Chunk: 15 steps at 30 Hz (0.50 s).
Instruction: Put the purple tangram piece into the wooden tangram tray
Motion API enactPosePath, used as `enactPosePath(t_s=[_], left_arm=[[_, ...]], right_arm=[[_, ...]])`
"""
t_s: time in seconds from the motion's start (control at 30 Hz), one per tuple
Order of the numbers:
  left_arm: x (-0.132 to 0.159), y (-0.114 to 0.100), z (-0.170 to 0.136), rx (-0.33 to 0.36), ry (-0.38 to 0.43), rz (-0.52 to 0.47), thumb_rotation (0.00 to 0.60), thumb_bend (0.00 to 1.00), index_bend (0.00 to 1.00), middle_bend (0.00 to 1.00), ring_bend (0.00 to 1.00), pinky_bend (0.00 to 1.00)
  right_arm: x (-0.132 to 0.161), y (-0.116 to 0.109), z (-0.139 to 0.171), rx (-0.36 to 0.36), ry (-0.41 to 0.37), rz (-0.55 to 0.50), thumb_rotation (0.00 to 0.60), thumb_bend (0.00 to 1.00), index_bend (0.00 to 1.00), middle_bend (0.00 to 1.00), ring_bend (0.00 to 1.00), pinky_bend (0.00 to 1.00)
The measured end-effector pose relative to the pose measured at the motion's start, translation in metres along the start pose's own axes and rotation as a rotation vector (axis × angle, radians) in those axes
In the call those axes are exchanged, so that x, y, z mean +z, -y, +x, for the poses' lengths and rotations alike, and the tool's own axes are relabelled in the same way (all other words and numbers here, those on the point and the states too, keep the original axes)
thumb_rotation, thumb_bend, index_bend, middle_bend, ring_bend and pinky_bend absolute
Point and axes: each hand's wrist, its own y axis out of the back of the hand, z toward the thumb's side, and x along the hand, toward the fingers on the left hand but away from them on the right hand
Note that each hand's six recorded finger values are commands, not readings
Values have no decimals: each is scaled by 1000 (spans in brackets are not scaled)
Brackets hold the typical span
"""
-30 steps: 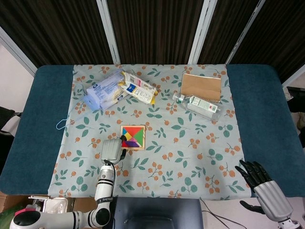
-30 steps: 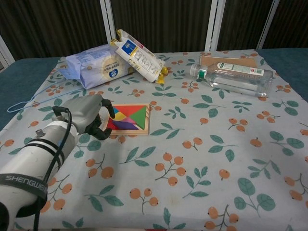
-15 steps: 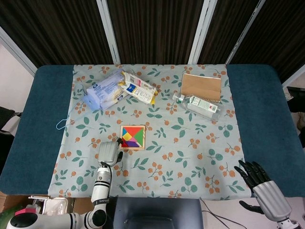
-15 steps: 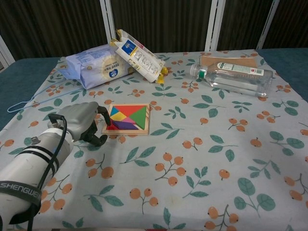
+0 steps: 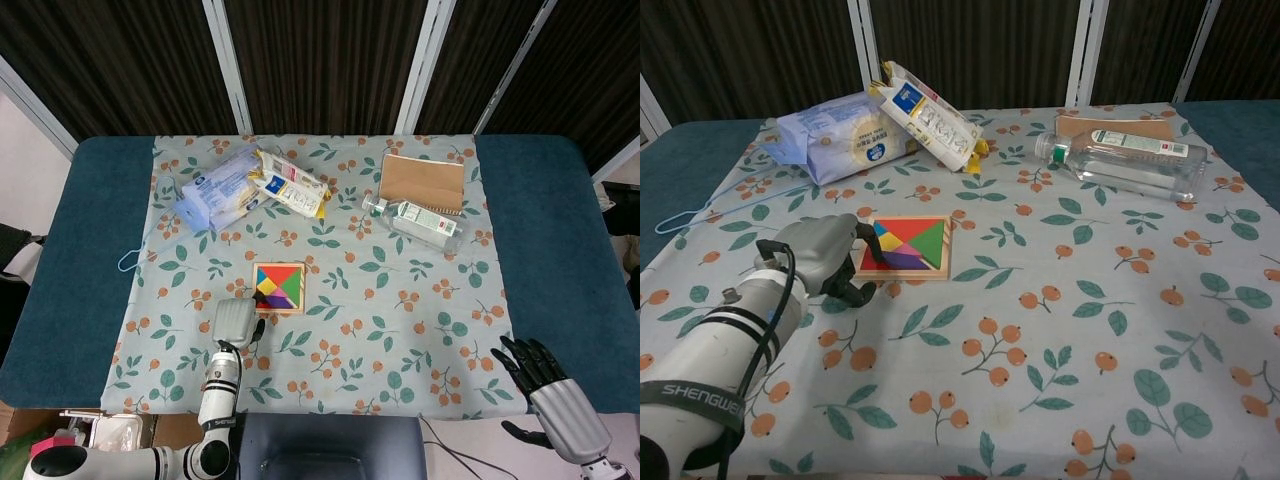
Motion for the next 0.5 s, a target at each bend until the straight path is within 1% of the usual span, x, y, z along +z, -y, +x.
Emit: enactPosePath(t_s=[0.5], left_arm=[[18, 5, -5, 0, 31, 5, 600, 383, 395, 1000, 1000, 1000]], right_arm=[[-1, -2, 2, -3, -2, -6, 600, 160, 0, 0, 0, 0]])
